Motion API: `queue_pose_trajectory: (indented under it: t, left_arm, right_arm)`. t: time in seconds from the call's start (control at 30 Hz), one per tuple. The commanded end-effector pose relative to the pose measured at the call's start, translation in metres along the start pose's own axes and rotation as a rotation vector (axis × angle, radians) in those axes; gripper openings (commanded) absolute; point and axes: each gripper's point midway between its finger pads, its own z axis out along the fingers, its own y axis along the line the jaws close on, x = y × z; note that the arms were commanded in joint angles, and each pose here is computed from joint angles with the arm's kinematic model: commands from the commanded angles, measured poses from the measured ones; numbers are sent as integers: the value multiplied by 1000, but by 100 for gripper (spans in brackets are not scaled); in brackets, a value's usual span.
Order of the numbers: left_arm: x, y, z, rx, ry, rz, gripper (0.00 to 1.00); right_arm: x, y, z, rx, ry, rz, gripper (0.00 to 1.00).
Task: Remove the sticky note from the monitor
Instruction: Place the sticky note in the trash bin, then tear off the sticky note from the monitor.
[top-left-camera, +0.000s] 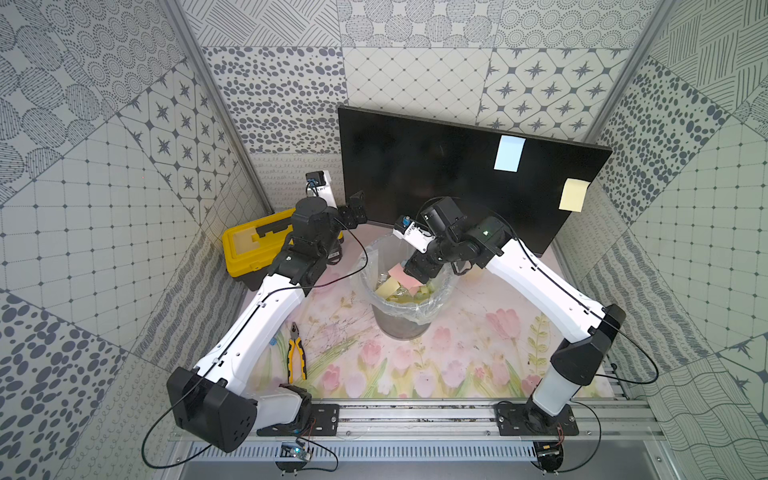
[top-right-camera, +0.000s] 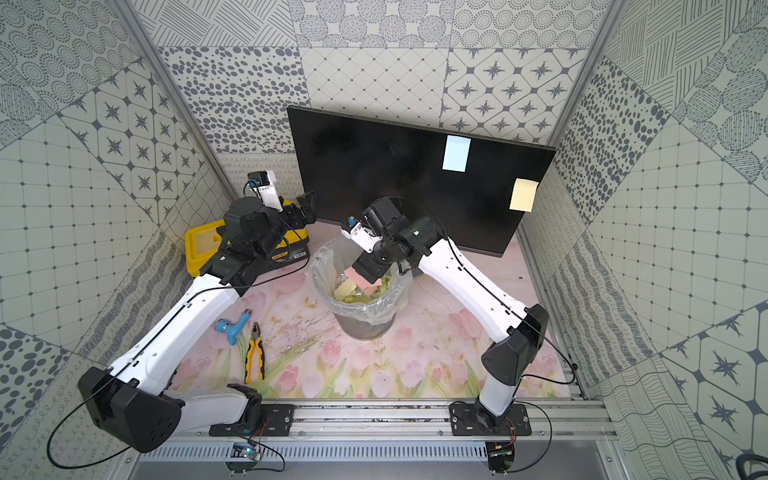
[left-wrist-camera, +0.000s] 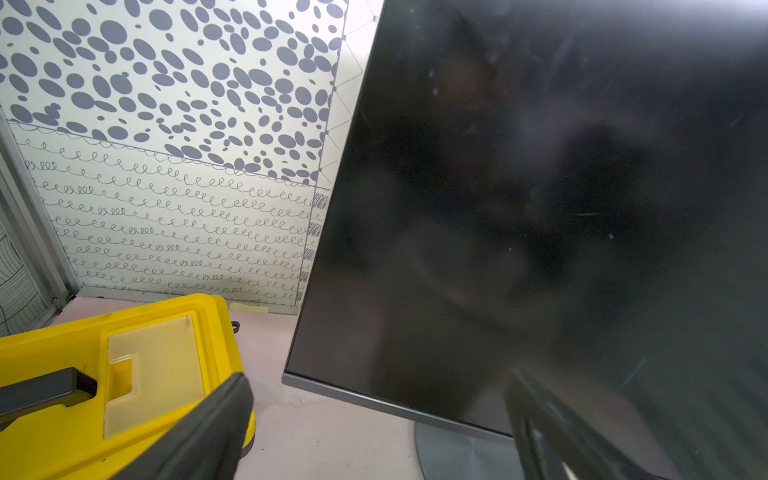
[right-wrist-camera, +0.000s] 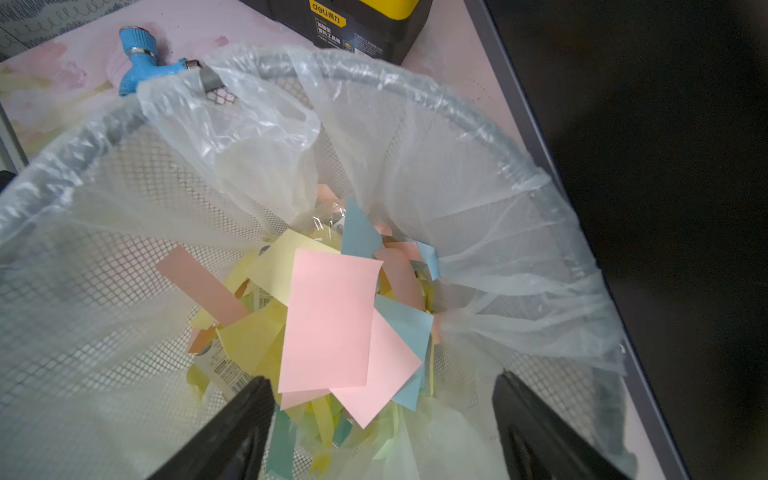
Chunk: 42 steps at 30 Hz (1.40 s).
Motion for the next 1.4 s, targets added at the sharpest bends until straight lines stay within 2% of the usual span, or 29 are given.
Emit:
queue_pose_trajectory:
  t: [0.0,0.23,0.4,0.6,0.97,1.13,1.37]
  left_arm:
    - [-16,-10,2,53,-36,19,99]
    - [-16,-23,7,123,-30,18,99]
    - [-13,-44,9,240,-14,34,99]
    - [-11,-70,13,378,27,29,99]
    - [-10,-100,26,494,115,-55,99]
    - [-12,-129,31,590,170,-81,99]
    - [-13,-171,35,698,209,-68,99]
  right_arm:
    - [-19,-12,-36,75,-97,-9,95]
    - [-23,-34,-70,157,-159,58,97]
    - [-18,-51,-96,211,-199,127,97]
    - [1,-77,-125,267,-305,275,97]
    - [45,-120,-195,354,-495,519,97]
    - [59,-132,-220,319,-598,635,96]
    - [61,-155,-259,168,-849,809,92]
